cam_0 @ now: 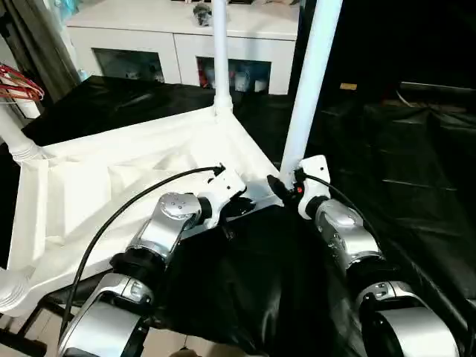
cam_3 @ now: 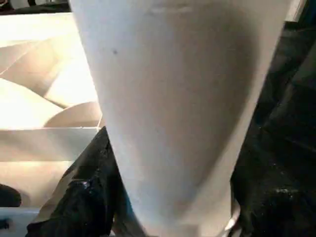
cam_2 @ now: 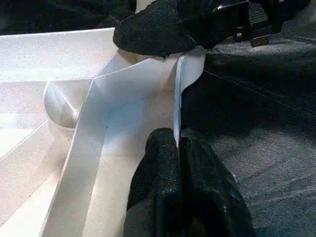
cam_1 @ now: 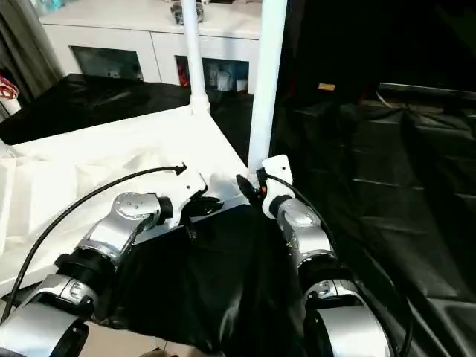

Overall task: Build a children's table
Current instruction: Rotate leg to tighten

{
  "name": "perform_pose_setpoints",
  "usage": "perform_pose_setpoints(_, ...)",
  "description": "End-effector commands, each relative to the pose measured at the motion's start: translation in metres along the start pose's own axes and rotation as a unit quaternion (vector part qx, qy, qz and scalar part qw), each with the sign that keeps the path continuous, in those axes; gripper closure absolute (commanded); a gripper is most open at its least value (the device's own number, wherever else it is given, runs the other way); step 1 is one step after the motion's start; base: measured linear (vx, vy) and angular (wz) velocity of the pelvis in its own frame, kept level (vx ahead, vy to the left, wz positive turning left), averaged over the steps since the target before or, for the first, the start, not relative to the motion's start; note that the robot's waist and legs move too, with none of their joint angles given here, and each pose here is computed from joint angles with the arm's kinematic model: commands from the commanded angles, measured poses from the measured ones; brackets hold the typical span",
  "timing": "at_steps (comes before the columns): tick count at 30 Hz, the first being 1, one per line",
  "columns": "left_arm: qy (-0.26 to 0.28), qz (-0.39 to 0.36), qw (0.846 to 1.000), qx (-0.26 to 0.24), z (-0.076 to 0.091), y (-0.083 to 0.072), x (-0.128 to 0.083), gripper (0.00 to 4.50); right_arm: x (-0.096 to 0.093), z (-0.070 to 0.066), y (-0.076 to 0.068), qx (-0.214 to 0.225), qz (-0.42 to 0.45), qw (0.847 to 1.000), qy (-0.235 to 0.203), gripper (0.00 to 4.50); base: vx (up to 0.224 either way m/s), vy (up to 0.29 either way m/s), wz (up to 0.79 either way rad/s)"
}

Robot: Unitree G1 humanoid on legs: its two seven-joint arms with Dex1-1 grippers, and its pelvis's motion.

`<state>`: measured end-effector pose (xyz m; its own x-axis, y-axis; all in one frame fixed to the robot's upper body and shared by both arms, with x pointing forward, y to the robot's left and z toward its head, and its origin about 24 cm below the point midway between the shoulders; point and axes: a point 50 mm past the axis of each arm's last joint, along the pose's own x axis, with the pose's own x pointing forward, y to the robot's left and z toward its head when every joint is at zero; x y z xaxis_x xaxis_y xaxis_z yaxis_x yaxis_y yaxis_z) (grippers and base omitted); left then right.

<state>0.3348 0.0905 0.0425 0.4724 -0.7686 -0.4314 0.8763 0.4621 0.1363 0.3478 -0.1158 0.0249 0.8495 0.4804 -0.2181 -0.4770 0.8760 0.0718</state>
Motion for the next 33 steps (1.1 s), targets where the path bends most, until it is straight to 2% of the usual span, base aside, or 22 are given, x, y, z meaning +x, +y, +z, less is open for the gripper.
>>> perform_pose_setpoints(1, -0.063, -0.003, 0.998, 0.027, 0.028, -0.004, 0.008, 4.50, 0.009, -0.019, 0.050, 0.028, 0.132, 0.990, 0.034, 1.18, 0.000, 0.000, 0.00)
perform_pose_setpoints(4, -0.066, -0.029, 0.997, 0.029, 0.025, -0.006, 0.004, 4.50, 0.005, -0.017, 0.044, 0.012, 0.156, 0.987, 0.032, 0.69, 0.000, 0.000, 0.00)
perform_pose_setpoints(6, -0.067, -0.036, 0.997, 0.030, 0.024, -0.007, 0.002, 4.50, 0.004, -0.016, 0.042, 0.005, 0.164, 0.986, 0.032, 0.67, 0.000, 0.000, 0.00)
perform_pose_setpoints(8, -0.061, -0.065, 0.995, 0.035, 0.019, -0.007, -0.005, 4.50, -0.005, -0.014, 0.035, -0.015, 0.215, 0.976, 0.033, 0.67, 0.000, 0.000, 0.00)
perform_pose_setpoints(9, -0.056, -0.089, 0.994, 0.041, 0.016, -0.006, -0.012, 4.50, -0.015, -0.011, 0.030, -0.030, 0.271, 0.962, 0.033, 0.67, 0.000, 0.000, 0.00)
perform_pose_setpoints(10, -0.056, -0.089, 0.994, 0.041, 0.016, -0.006, -0.012, 4.50, -0.015, -0.011, 0.030, -0.030, 0.271, 0.962, 0.033, 0.67, 0.000, 0.000, 0.00)
perform_pose_setpoints(11, -0.054, -0.102, 0.992, 0.043, 0.014, -0.005, -0.016, 4.50, -0.021, -0.010, 0.027, -0.037, 0.300, 0.953, 0.035, 0.67, 0.000, 0.000, 0.00)
perform_pose_setpoints(13, -0.052, -0.113, 0.991, 0.043, 0.013, -0.005, -0.019, 4.50, -0.026, -0.010, 0.025, -0.043, 0.324, 0.944, 0.038, 0.67, 0.000, 0.000, 0.00)
perform_pose_setpoints(14, -0.046, -0.134, 0.989, 0.044, 0.011, -0.003, -0.025, 4.50, -0.038, -0.012, 0.021, -0.056, 0.370, 0.926, 0.052, 0.67, 0.000, 0.000, 0.00)
perform_pose_setpoints(19, -0.039, -0.158, 0.986, 0.043, 0.008, -0.003, -0.031, 4.50, -0.049, -0.015, 0.016, -0.072, 0.407, 0.907, 0.078, 0.67, 0.000, 0.000, 0.00)
perform_pose_setpoints(20, -0.038, -0.172, 0.983, 0.041, 0.007, -0.004, -0.034, 4.50, -0.053, -0.017, 0.014, -0.078, 0.421, 0.899, 0.092, 0.67, 0.000, 0.000, 0.00)
perform_pose_setpoints(22, -0.038, -0.178, 0.982, 0.041, 0.007, -0.005, -0.035, 4.50, -0.055, -0.018, 0.013, -0.080, 0.424, 0.897, 0.096, 0.67, 0.000, 0.000, 0.00)
perform_pose_setpoints(23, -0.039, -0.184, 0.981, 0.040, 0.007, -0.006, -0.036, 4.50, -0.055, -0.018, 0.013, -0.082, 0.425, 0.896, 0.098, 1.00, 0.000, 0.000, 0.00)
perform_pose_setpoints(26, -0.040, -0.186, 0.981, 0.040, 0.007, -0.007, -0.036, 4.50, -0.054, -0.017, 0.015, -0.084, 0.423, 0.897, 0.098, 1.06, 0.000, 0.000, 0.00)
perform_pose_setpoints(29, -0.042, -0.184, 0.981, 0.038, 0.007, -0.006, -0.036, 4.50, -0.054, -0.016, 0.017, -0.081, 0.430, 0.894, 0.099, 1.44, 0.000, 0.000, 0.00)
perform_pose_setpoints(31, -0.043, -0.181, 0.982, 0.037, 0.007, -0.006, -0.036, 4.50, -0.054, -0.016, 0.017, -0.079, 0.433, 0.892, 0.100, 1.44, 0.000, 0.000, 0.00)
perform_pose_setpoints(32, -0.043, -0.180, 0.982, 0.037, 0.007, -0.006, -0.036, 4.50, -0.054, -0.016, 0.017, -0.079, 0.434, 0.892, 0.100, 1.67, 0.000, 0.000, 0.00)
perform_pose_setpoints(33, -0.044, -0.178, 0.982, 0.036, 0.007, -0.006, -0.037, 4.50, -0.054, -0.016, 0.017, -0.078, 0.434, 0.892, 0.101, 1.67, 0.000, 0.000, 0.00)
